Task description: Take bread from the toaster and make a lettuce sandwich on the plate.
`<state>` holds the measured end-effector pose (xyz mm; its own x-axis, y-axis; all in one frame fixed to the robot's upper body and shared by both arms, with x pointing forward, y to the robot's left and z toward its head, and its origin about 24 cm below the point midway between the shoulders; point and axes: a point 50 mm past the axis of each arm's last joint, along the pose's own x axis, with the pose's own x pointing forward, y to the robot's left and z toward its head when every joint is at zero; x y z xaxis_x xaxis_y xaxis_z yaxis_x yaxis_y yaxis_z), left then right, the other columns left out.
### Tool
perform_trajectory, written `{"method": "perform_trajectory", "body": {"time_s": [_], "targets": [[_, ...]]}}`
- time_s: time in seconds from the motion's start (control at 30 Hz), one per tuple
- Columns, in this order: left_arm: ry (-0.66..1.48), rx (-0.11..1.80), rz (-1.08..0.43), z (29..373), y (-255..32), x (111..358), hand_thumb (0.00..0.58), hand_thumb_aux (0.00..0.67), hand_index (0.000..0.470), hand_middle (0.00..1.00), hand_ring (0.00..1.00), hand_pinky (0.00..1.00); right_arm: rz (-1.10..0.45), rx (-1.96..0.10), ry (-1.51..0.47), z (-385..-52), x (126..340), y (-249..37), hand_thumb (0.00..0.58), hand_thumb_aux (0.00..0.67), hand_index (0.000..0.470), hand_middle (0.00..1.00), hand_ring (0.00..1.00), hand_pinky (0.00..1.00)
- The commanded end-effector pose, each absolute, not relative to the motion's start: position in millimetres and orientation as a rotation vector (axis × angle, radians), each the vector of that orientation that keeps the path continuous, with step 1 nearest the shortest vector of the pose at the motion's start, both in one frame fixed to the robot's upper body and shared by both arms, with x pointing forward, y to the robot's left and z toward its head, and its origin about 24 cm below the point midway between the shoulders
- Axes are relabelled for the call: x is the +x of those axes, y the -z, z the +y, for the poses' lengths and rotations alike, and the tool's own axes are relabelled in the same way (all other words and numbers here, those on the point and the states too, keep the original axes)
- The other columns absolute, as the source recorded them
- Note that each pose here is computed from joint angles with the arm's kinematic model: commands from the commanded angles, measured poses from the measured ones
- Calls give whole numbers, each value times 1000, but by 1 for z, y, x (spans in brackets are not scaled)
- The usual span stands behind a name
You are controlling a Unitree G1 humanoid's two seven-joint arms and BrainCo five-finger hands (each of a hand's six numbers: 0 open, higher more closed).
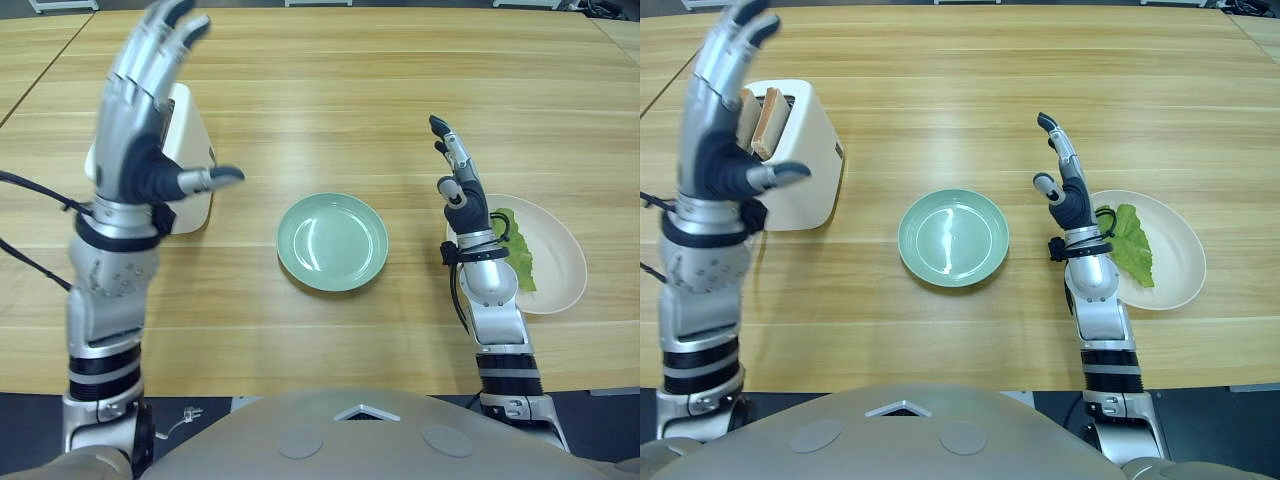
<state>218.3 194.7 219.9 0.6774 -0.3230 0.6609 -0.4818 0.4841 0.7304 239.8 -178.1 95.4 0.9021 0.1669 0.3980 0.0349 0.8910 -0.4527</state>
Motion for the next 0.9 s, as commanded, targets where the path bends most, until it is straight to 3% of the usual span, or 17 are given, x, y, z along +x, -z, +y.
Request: {"method": "perform_trajectory", "body": {"time_s": [0.03,0.13,0.3,0.77,0.8,0.83,0.87,0.9], "targets": [[-156,1243,-593,235,-217,245,0,0,0,0,0,0,-442,-491,-93,-172,240,-95,0,0,0,0,0,0],[-178,1303,-389,262,-200,256,0,0,0,0,0,0,-444,-496,-93,-172,237,-95,0,0,0,0,0,0],[-144,1307,-223,280,-175,264,0,0,0,0,0,0,-430,-471,-68,-179,235,-95,0,0,0,0,0,0],[-161,1334,51,307,-151,274,0,0,0,0,0,0,-423,-501,-80,-181,230,-93,0,0,0,0,0,0],[-152,1335,65,307,-149,274,71,42,29,0,0,0,-423,-502,-81,-181,230,-93,0,0,0,0,0,0],[-146,1339,80,307,-147,274,268,179,125,0,0,0,-423,-502,-81,-181,230,-93,0,0,0,0,0,0],[-153,1352,95,309,-146,274,460,365,256,0,0,0,-423,-503,-82,-181,230,-92,0,0,0,0,0,0],[-161,1360,109,311,-145,273,464,370,260,0,0,0,-424,-503,-83,-180,230,-92,0,0,0,0,0,0]]}}
